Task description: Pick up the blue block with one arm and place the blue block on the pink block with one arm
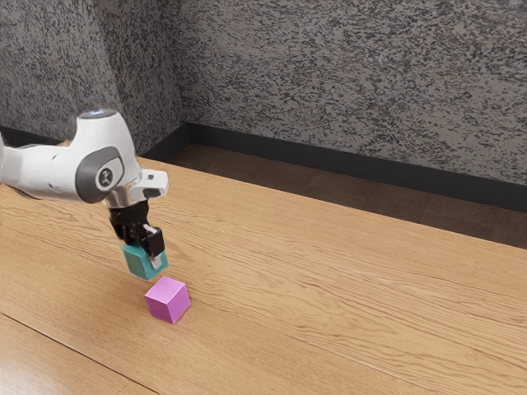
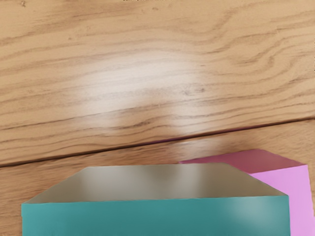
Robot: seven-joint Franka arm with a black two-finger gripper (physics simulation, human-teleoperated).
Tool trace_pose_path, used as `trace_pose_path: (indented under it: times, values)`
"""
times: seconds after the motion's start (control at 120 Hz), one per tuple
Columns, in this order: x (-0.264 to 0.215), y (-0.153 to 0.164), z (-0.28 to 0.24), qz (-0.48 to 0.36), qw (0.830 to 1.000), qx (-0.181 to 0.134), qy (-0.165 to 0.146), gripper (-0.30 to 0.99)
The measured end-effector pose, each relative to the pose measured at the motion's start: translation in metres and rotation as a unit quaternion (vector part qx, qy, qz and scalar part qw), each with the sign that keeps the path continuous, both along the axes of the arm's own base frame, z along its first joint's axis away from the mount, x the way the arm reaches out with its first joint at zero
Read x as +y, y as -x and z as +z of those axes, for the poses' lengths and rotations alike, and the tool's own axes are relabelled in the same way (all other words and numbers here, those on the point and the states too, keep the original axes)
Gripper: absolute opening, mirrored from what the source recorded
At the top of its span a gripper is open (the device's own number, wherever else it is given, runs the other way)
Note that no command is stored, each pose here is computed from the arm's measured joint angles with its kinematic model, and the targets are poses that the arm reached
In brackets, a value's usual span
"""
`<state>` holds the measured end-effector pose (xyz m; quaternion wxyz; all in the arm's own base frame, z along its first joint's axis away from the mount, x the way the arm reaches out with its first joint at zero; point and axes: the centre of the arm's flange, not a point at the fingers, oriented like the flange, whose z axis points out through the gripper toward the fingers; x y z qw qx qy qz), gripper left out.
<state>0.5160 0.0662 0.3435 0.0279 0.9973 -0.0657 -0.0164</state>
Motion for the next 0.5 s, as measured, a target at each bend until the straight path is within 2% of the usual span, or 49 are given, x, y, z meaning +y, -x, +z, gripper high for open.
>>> trace_pose_path:
  times: [0.208, 0.5]
  values:
    - [-0.015, 0.001, -0.005, 0.045, 0.999, -0.008, 0.004, 0.39]
    - [-0.037, 0.02, -0.003, 0.063, 0.998, -0.01, -0.003, 0.39]
